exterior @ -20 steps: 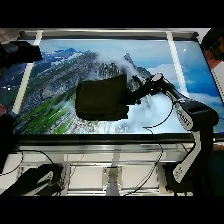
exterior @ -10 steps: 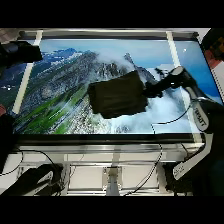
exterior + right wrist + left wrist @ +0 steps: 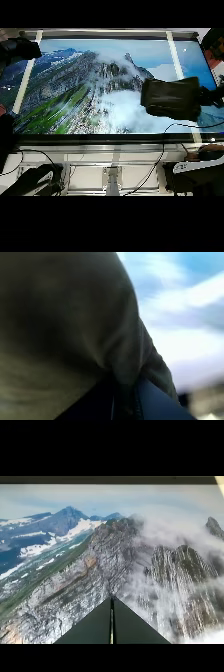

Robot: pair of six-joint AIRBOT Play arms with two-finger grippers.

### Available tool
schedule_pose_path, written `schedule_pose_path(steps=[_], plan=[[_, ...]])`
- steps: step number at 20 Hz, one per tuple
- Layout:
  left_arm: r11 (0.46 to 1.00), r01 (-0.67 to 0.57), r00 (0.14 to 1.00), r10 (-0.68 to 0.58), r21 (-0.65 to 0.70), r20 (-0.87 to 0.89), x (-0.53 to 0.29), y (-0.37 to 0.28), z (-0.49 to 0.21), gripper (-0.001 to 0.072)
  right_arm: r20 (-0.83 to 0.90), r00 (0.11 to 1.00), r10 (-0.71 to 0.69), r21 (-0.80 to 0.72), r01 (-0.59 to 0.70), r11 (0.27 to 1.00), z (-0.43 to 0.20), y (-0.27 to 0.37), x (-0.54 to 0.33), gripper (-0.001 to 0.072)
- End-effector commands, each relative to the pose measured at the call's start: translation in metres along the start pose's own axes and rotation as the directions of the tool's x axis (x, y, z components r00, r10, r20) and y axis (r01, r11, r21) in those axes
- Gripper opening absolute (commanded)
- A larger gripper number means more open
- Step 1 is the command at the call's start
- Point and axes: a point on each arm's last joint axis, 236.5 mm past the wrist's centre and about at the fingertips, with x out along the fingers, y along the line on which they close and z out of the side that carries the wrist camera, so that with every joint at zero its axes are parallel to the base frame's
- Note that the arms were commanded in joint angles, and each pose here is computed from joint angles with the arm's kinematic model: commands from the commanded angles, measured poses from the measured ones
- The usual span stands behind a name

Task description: Fold the clothes and pants, and hang the long-sleeved shirts on hangers.

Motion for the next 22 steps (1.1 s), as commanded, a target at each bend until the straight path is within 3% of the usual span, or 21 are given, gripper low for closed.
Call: schedule_pose_path(steps=[1,6,15,16,17,18,20,22], plan=[[1.0,0.0,1.0,0.0,0.001,0.029,0.0,0.0,0.007,0.0008,-0.027,0.971,-0.236,0.212,0.236,0.948,-0.016,-0.106,-0.029,0.0019],[1.0,0.0,1.0,0.0,0.0,0.021,0.004,0.0,0.005,0.0008,-0.068,0.945,-0.321,0.319,0.325,0.89,-0.034,-0.162,-0.046,0.0019],[1.0,0.0,1.0,0.0,-0.001,-0.001,0.014,0.0,-0.001,0.0008,-0.149,0.9,-0.41,0.354,0.436,0.827,-0.054,-0.188,-0.057,0.0032],[1.0,0.0,1.0,0.0,-0.001,-0.001,0.014,0.0,-0.001,0.0008,-0.164,0.9,-0.404,0.361,0.436,0.824,-0.058,-0.186,-0.057,0.0154],[1.0,0.0,1.0,0.0,0.0,-0.001,0.014,0.0,-0.001,0.0008,-0.187,0.897,-0.4,0.376,0.442,0.815,-0.063,-0.185,-0.059,0.0462],[1.0,0.0,1.0,0.0,0.0,0.0,0.013,0.0,-0.001,0.0009,-0.198,0.896,-0.398,0.383,0.444,0.81,-0.066,-0.184,-0.063,0.0624],[1.0,-0.009,1.0,0.009,0.007,0.0,0.013,0.002,-0.001,0.0008,-0.182,0.902,-0.392,0.406,0.432,0.805,-0.064,-0.182,-0.081,0.0619],[0.999,-0.033,0.999,0.033,0.027,0.0,0.013,0.008,-0.001,0.0009,-0.068,0.939,-0.337,0.428,0.332,0.841,-0.043,-0.162,-0.106,0.0609]])
